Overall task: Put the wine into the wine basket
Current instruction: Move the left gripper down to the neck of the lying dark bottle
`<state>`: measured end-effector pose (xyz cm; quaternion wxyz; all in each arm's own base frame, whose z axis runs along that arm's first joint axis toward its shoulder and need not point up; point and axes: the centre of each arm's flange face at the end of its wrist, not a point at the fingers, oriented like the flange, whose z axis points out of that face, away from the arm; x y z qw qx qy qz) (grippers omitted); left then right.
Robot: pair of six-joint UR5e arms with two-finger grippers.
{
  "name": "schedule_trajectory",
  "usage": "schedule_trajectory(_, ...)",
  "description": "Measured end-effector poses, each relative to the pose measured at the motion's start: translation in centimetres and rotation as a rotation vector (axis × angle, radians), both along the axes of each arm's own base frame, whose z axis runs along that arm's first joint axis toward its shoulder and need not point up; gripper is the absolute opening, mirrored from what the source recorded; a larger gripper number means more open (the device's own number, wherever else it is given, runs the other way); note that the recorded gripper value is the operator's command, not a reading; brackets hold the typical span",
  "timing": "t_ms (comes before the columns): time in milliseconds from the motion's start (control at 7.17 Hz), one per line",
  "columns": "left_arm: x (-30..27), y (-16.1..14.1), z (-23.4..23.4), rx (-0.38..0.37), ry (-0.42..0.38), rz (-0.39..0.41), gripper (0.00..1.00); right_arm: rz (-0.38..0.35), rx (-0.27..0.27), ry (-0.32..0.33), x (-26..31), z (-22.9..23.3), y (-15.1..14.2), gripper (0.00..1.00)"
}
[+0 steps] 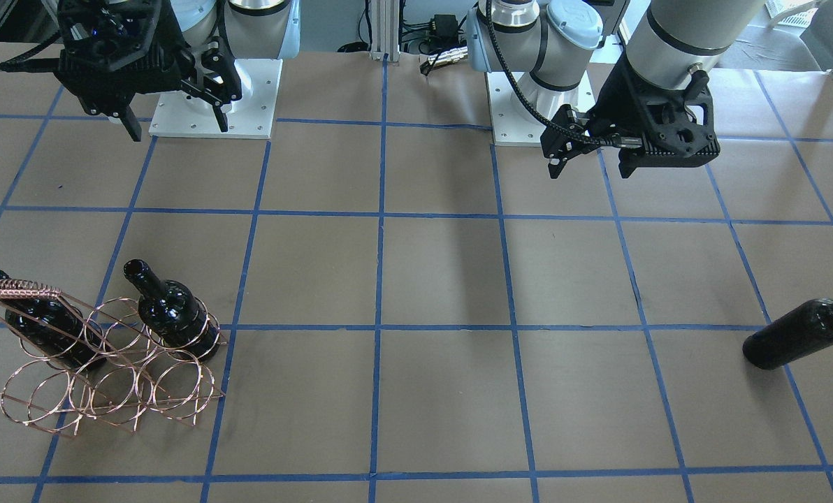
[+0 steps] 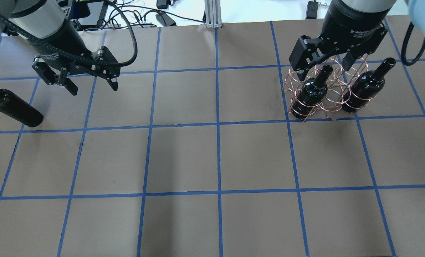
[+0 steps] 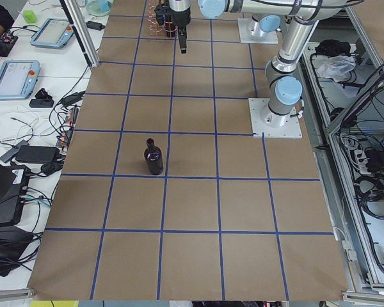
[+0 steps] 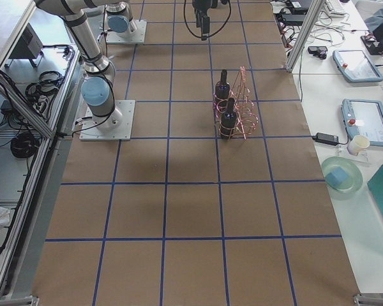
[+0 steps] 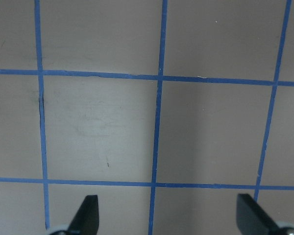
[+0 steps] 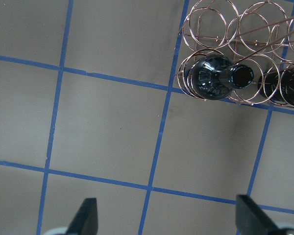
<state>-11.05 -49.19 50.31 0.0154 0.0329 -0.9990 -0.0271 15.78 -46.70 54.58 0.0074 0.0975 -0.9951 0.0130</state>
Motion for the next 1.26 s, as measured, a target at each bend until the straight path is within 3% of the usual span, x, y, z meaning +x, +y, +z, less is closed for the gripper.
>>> schedule_trajectory(419, 2.3, -0.6, -0.1, -0.001, 0.002, 0.030, 1.00, 0.003, 0.000, -0.034, 0.4, -0.1, -0.1, 1.00)
schedule_trajectory(698, 4.6, -1.2, 0.1, -0.015, -0.016, -0.005, 1.00, 0.003, -0.002, -0.031, 0.1, -0.1, -0.2, 1.00)
schedule_trajectory(1256, 21.6, -3.1, -0.9, -0.042, -0.083, -0.046, 1.00, 0.000, -0.001, -0.018, -0.2, -0.1, -0.3, 1.00)
